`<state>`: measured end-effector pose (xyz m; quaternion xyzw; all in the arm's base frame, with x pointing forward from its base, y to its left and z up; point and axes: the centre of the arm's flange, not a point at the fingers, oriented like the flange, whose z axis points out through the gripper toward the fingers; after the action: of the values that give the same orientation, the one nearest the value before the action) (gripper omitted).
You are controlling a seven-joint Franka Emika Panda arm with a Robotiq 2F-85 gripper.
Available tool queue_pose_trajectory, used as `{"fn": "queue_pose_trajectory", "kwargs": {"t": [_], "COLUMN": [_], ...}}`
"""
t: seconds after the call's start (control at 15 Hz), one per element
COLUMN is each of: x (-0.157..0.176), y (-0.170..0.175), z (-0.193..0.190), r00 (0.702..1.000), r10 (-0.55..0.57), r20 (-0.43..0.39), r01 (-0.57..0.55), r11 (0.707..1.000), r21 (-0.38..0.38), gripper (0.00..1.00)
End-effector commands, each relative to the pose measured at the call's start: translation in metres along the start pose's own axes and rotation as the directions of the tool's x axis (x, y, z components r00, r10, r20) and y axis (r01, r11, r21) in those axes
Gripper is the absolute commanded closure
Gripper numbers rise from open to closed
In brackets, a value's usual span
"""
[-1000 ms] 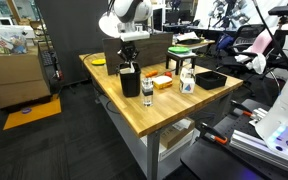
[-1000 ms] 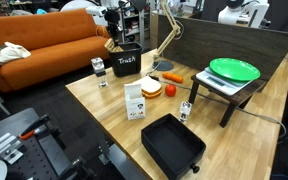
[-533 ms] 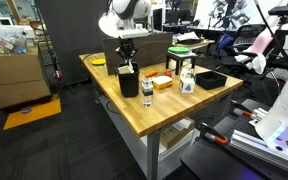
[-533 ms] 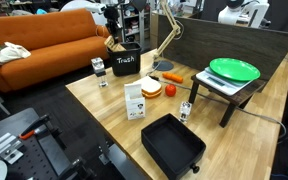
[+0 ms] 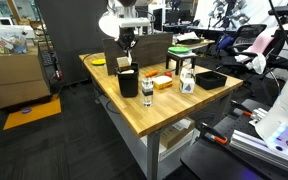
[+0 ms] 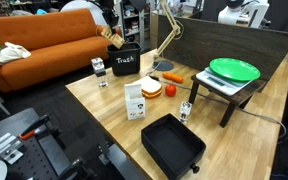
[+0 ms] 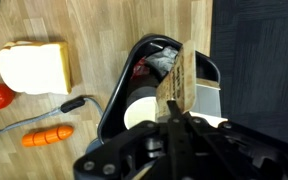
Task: Take the brown box out of the bin
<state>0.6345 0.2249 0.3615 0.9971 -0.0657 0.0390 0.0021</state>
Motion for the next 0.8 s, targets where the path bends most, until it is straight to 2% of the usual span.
{"fn": "queue_pose_trajectory", "kwargs": {"t": [0.0,0.33,0.53,0.73], "x": [-0.028,-0.067,-0.091,-0.115], "y": [0.013,0.025,0.042,0.064], "z": [-0.016,-0.045,-0.048,-0.037], "r00": [0.996,0.970,0.940,0.902], "r10": [0.053,0.191,0.298,0.399], "r20": [-0.071,-0.149,-0.164,-0.166], "r01": [-0.054,-0.199,-0.313,-0.420], "r11": [0.998,0.979,0.947,0.900], "r21": [-0.022,-0.044,-0.076,-0.115], "gripper": [1.00,1.00,1.00,1.00]}}
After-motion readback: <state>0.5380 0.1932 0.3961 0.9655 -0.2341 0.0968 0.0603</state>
